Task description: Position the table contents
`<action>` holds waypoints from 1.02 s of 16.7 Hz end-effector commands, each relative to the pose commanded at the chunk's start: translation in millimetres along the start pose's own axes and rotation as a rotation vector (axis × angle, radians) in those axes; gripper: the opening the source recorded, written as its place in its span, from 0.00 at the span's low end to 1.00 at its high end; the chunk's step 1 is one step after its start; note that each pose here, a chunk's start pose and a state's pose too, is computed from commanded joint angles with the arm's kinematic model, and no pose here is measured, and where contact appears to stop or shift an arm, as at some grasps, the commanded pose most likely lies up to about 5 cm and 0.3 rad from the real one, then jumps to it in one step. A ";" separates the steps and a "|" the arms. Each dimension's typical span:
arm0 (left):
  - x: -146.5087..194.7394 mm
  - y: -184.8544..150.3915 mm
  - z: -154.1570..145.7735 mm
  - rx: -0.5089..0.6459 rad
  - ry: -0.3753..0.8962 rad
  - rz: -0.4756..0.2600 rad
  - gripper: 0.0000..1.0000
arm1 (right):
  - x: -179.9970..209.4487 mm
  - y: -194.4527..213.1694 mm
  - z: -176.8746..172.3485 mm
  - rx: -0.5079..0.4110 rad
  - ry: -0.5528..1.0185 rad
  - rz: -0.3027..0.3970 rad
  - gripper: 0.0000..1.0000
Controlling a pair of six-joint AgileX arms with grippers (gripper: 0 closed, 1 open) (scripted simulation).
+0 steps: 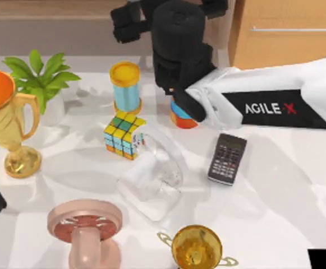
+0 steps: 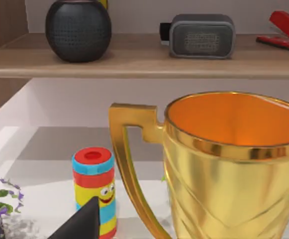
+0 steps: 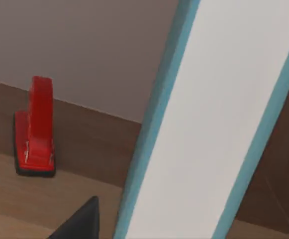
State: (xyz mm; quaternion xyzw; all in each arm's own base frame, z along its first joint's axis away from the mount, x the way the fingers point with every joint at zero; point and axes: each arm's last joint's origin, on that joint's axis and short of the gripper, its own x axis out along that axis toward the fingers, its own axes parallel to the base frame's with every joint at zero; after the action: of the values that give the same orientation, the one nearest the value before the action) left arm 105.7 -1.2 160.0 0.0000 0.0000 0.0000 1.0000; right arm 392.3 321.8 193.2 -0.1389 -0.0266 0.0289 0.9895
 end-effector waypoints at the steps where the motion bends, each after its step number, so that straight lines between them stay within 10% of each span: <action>1: 0.0 0.0 0.0 0.000 0.000 0.000 1.00 | 4.8 5.3 3.7 0.057 0.010 -0.011 1.00; 7: 0.0 0.0 0.0 0.000 0.000 0.000 1.00 | 25.2 17.5 15.8 0.261 0.043 -0.065 1.00; 17: 0.0 0.0 0.0 0.000 0.000 0.000 1.00 | 39.6 16.8 15.5 0.266 0.043 -0.067 1.00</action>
State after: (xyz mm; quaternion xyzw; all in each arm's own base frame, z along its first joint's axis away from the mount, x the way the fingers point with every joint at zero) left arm 105.7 -1.2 160.0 0.0000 0.0000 0.0000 1.0000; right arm 429.9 344.7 205.2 -0.0063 -0.0058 -0.0036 1.0000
